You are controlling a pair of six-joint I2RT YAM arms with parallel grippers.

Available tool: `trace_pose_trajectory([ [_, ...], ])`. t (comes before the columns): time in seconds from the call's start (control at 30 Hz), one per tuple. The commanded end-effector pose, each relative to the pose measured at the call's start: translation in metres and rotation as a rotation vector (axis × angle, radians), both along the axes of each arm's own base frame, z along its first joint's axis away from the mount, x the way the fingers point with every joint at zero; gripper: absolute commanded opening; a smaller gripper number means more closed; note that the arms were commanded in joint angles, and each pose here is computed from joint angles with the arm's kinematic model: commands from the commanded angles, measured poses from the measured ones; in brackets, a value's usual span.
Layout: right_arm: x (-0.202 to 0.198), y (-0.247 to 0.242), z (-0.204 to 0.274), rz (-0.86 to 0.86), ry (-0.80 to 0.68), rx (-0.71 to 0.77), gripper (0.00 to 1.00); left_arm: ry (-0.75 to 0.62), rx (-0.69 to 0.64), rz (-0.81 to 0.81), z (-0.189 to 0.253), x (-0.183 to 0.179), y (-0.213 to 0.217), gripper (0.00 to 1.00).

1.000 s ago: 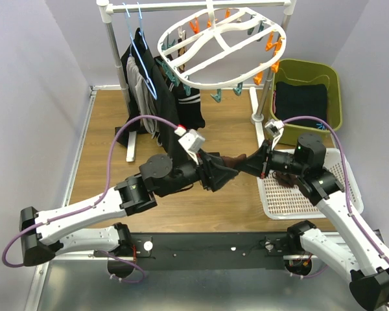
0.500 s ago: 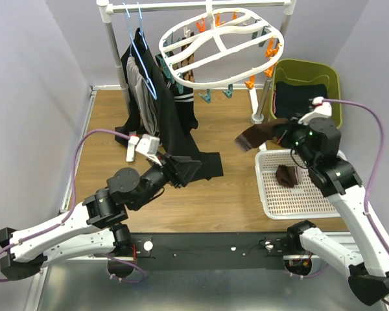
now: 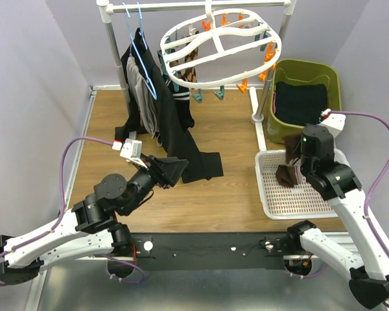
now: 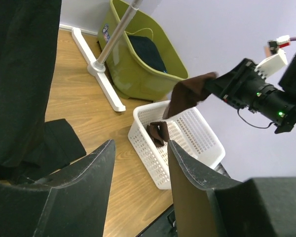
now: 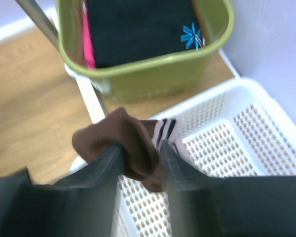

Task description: Remove the socks clipped to the hanger

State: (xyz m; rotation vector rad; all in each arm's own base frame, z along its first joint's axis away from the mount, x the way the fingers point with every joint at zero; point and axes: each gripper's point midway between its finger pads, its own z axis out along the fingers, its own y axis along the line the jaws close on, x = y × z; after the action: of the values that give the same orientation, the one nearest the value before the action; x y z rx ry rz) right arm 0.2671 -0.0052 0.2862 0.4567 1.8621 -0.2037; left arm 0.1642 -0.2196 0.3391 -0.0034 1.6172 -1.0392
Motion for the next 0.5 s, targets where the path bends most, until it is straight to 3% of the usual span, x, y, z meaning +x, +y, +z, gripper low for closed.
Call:
trace_pose_trajectory([
  [0.0,-0.003,0.009,-0.022,0.054,0.100,-0.005,0.57,0.007,0.000,0.042,0.004,0.003,0.009,0.55],
  [0.17,-0.001,0.021,-0.024,0.137,0.159,-0.010,0.78,0.005,-0.009,0.054,0.006,0.003,0.013,0.55],
  [0.27,0.000,0.028,-0.021,0.177,0.154,0.001,0.81,0.005,-0.009,0.065,0.006,0.005,0.015,0.55],
  [0.37,0.006,0.062,-0.015,0.370,0.105,0.058,0.94,0.003,-0.007,0.071,0.006,0.006,0.015,0.54],
  [0.47,0.011,0.138,-0.011,0.758,0.021,0.196,0.98,0.003,-0.006,0.090,0.006,0.008,0.018,0.52],
])
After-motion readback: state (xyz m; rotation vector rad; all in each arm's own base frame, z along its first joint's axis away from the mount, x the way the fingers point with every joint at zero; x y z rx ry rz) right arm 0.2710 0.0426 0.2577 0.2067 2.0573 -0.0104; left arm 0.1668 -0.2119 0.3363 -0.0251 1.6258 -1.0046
